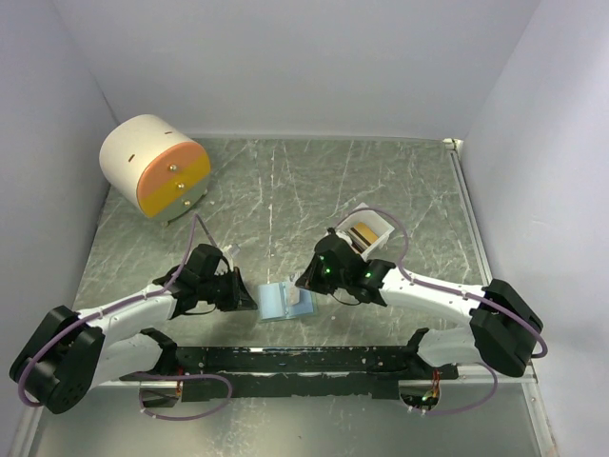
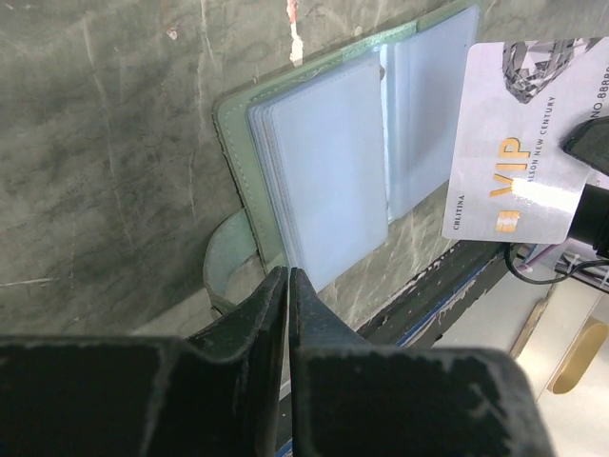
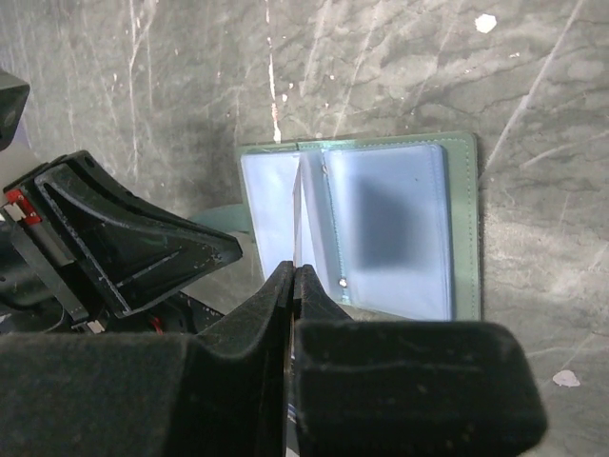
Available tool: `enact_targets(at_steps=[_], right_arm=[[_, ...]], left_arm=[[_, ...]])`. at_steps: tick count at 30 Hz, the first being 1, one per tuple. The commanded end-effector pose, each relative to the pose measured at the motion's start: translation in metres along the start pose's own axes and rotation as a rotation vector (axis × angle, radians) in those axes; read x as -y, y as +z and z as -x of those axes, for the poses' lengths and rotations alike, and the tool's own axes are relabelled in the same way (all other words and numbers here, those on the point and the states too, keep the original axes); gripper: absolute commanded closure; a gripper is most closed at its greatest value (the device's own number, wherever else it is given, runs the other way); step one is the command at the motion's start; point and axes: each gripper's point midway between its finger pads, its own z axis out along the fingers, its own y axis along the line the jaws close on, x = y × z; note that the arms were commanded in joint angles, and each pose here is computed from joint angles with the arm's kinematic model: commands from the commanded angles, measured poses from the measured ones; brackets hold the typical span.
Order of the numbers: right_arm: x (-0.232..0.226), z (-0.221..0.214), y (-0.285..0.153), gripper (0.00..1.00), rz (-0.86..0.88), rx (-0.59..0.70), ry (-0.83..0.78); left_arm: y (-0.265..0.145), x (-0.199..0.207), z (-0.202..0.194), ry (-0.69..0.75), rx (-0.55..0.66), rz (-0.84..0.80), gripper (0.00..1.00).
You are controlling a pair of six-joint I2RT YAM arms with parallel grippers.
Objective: Put the credit cards into the card holder
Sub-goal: Insert the credit card into the card holder.
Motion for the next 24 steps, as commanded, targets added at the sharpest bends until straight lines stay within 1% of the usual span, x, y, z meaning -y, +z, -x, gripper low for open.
enact_targets(at_steps=[1, 8, 14, 18, 24], right_arm=[[-0.004, 0.006, -0.002, 1.00, -0.030, 0.033, 0.081], [0.001, 0.006, 0.001, 1.00, -0.045, 0.039, 0.082], [-0.011, -0.003, 0.012, 1.00, 0.095, 0.009, -0.099], [-0.016, -0.007, 0.014, 1.00, 0.192, 0.027, -0.151], [-0.002, -0.004, 0.016, 1.00, 0.169, 0.068, -0.201]], left_arm=[[0.002, -0.006, 0.003, 0.017, 0.019, 0.022, 0.84], [0.002, -0.009, 0.003, 0.010, 0.018, 0.042, 0.84], [0.003, -0.013, 0.002, 0.001, 0.016, 0.059, 0.84], [0.003, -0.014, 0.001, -0.003, 0.010, 0.061, 0.84], [0.002, -0.012, 0.001, -0.003, 0.013, 0.052, 0.84]])
